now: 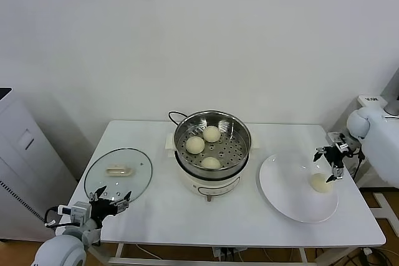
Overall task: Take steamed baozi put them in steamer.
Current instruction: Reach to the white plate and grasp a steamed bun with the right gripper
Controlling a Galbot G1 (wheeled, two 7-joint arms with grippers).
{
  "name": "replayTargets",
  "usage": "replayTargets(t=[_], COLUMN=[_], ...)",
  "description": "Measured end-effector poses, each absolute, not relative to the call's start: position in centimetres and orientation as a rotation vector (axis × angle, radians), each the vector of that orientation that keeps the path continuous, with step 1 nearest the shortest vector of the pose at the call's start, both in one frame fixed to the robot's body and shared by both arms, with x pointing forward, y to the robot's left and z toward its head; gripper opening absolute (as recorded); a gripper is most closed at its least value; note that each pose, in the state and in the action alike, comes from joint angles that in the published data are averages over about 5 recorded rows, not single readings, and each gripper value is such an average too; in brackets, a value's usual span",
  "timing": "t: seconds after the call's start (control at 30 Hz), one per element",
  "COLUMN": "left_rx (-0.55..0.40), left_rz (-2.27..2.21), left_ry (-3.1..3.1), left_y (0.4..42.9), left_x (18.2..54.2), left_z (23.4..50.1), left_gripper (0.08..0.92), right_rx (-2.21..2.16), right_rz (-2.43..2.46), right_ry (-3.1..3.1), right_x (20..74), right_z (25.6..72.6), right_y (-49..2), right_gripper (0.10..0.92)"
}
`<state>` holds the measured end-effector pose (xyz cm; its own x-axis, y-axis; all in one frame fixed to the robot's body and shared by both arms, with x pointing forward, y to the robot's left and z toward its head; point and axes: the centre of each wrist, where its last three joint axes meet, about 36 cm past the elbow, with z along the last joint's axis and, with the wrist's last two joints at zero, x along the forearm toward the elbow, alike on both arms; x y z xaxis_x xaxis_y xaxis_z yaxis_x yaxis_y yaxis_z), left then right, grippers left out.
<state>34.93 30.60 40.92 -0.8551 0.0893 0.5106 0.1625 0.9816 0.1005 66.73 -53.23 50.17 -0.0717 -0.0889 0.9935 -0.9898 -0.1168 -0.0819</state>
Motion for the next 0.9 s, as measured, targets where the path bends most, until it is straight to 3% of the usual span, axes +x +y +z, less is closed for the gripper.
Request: replayTargets(t=[0.33, 0.9], left_rx=[-0.179, -0.182], left_rz=[-0.189, -0.187], left_ry=[-2.599, -2.597], left_y=[30.6, 30.4], left_x=[34.9, 34.8], left_z=[40.9, 40.8], left_gripper=[0.823, 0.823], right_rx=[1.321, 1.317], right_rz=[1.292, 1.284], right_ry=[-1.251, -1.263], right_x=[65.8, 65.5], right_z=[47.8, 46.5], right_y=[-53.5, -53.3], right_gripper=[0.812, 0.502])
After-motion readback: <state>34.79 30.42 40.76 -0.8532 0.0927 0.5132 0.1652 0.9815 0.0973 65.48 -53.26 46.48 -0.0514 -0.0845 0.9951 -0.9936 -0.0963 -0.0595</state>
